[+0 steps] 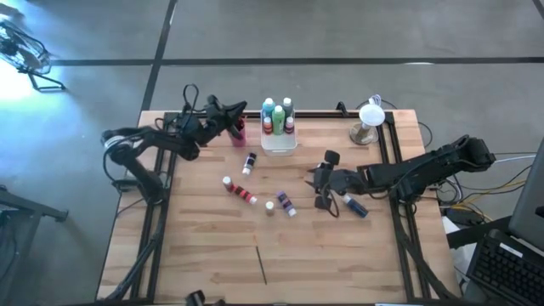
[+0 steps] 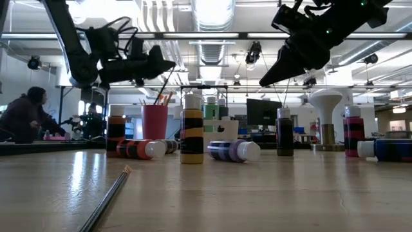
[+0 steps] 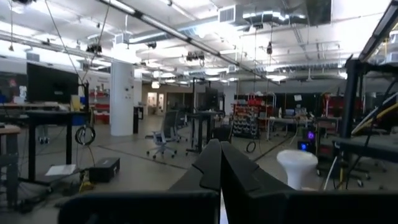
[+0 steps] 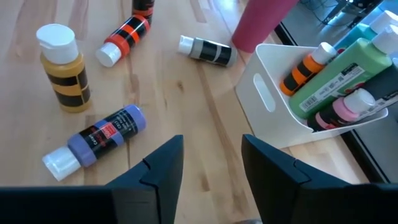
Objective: Pick & Place Paint Supplies
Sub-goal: Put the gold paint brush into the pink cup
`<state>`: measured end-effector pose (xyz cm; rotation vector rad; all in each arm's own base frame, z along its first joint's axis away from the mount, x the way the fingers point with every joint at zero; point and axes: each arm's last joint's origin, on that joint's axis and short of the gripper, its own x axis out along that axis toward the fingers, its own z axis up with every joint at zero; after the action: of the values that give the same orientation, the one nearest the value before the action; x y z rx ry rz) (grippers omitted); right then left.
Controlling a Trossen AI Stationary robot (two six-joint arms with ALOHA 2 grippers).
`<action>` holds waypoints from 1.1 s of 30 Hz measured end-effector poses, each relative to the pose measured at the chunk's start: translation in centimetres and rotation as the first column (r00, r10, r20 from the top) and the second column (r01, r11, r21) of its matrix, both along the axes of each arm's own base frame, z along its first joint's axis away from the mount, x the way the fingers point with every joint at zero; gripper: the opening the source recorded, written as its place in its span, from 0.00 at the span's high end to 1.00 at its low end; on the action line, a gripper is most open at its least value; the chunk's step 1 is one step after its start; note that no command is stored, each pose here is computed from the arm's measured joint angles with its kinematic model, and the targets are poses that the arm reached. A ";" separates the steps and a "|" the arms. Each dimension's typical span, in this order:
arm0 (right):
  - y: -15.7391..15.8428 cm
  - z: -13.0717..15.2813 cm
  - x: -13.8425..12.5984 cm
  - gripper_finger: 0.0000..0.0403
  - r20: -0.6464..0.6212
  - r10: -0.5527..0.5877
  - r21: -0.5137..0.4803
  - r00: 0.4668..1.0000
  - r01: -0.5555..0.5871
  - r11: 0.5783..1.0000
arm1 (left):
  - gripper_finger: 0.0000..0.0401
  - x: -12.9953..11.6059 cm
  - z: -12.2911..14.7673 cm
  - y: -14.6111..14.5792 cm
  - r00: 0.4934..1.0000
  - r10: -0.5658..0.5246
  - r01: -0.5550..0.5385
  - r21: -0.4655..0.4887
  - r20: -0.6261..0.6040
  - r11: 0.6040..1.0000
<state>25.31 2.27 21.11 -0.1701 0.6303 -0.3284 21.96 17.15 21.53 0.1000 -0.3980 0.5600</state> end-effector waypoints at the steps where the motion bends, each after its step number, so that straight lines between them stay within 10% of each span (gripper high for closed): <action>1: -0.1 0.0 0.0 0.59 0.001 -0.005 0.001 1.000 0.005 1.000 | 1.00 0.1 -0.3 0.1 1.000 -0.001 0.001 -0.007 -0.009 1.000; 33: -0.3 -0.1 0.0 0.69 -0.006 -0.016 0.005 1.000 0.016 1.000 | 0.96 0.9 -3.8 0.7 0.982 -0.006 -0.023 -0.150 -0.191 0.988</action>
<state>25.28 1.98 21.03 -0.1610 0.6390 -0.3418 22.81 17.85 17.71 0.0092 -0.1673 0.5814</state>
